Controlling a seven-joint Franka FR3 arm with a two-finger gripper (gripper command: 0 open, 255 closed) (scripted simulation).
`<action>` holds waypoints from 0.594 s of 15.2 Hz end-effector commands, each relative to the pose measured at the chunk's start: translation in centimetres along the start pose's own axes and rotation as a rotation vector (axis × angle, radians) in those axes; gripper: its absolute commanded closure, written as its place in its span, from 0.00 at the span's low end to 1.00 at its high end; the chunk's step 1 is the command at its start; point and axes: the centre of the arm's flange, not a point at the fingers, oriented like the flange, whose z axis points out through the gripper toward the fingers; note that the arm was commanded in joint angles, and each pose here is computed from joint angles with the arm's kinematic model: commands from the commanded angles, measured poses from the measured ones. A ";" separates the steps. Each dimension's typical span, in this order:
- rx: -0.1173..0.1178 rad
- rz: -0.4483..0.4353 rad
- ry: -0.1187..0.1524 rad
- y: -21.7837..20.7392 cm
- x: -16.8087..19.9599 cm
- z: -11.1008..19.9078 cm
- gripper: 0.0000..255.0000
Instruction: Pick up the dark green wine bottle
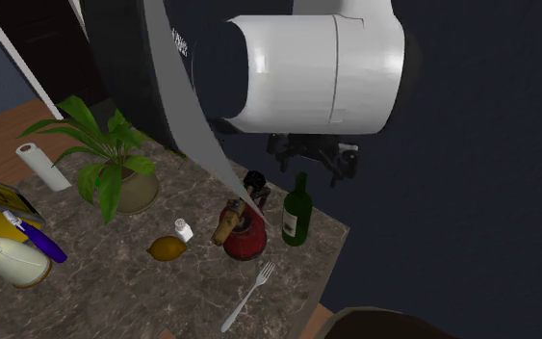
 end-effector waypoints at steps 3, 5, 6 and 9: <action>-0.007 0.028 0.001 -1.1 2.9 4.2 0.00; -0.010 0.042 0.001 -1.7 4.4 6.3 0.00; -0.012 0.049 0.001 -2.0 5.1 7.3 0.00; -0.018 0.070 0.001 -2.8 7.4 10.5 0.00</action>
